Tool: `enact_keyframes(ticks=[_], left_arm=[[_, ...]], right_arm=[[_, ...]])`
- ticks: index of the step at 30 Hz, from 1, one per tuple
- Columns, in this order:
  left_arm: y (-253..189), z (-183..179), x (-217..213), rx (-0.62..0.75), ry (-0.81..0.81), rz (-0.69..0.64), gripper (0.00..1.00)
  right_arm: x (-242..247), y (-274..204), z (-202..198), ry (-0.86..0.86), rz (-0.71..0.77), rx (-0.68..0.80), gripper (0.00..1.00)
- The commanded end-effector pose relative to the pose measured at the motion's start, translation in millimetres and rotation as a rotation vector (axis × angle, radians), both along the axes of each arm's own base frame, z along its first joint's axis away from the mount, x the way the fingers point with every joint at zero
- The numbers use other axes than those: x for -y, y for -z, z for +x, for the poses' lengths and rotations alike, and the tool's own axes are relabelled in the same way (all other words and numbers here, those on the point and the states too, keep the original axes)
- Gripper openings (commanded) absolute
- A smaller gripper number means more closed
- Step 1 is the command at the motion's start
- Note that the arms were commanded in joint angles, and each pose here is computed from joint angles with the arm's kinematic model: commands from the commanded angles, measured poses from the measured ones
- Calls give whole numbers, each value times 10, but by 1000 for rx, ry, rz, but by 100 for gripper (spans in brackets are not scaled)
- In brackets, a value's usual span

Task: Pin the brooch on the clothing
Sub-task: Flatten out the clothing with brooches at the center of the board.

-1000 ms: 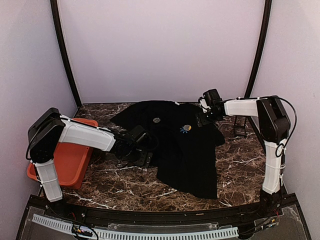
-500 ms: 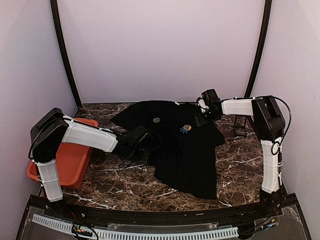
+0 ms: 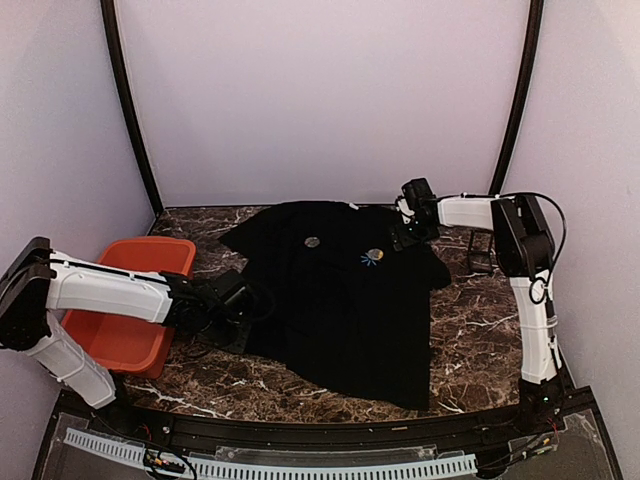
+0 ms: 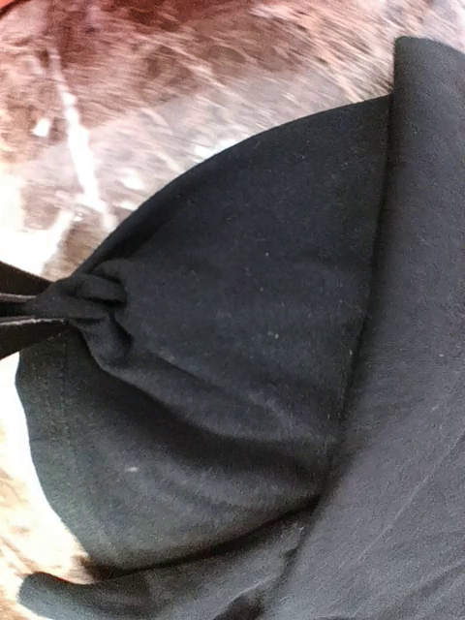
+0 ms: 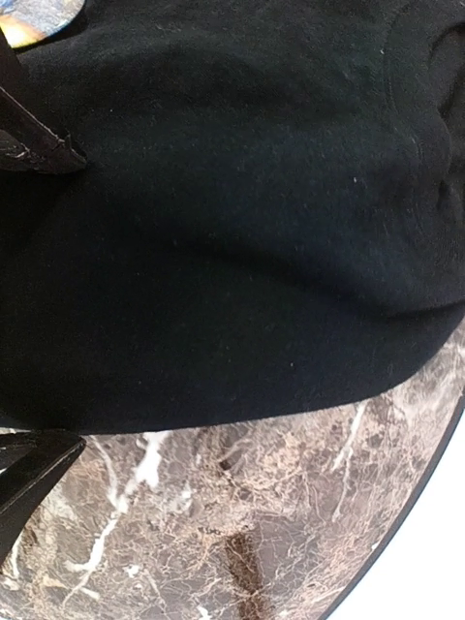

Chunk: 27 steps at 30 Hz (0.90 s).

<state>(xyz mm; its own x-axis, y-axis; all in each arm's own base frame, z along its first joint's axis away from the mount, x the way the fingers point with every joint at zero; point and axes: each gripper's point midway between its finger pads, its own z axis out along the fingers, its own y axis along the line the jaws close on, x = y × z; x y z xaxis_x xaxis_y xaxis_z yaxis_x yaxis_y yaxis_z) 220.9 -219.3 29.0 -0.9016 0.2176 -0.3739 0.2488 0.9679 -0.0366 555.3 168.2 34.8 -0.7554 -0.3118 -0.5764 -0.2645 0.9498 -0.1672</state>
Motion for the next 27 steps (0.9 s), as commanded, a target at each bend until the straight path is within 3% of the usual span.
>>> enact_keyframes(ticks=[1,17,27], left_arm=[[-13,-275,-159,-82,-21,-13,1],[-71,-770,-263,-162,-31,-147,1],[-245,-984,110,-147,105,-182,1]], right_arm=[[141,197,-11,60,-16,-65,89],[239,137,195,92,68,-97,89],[140,-309,222,55,133,-35,90]])
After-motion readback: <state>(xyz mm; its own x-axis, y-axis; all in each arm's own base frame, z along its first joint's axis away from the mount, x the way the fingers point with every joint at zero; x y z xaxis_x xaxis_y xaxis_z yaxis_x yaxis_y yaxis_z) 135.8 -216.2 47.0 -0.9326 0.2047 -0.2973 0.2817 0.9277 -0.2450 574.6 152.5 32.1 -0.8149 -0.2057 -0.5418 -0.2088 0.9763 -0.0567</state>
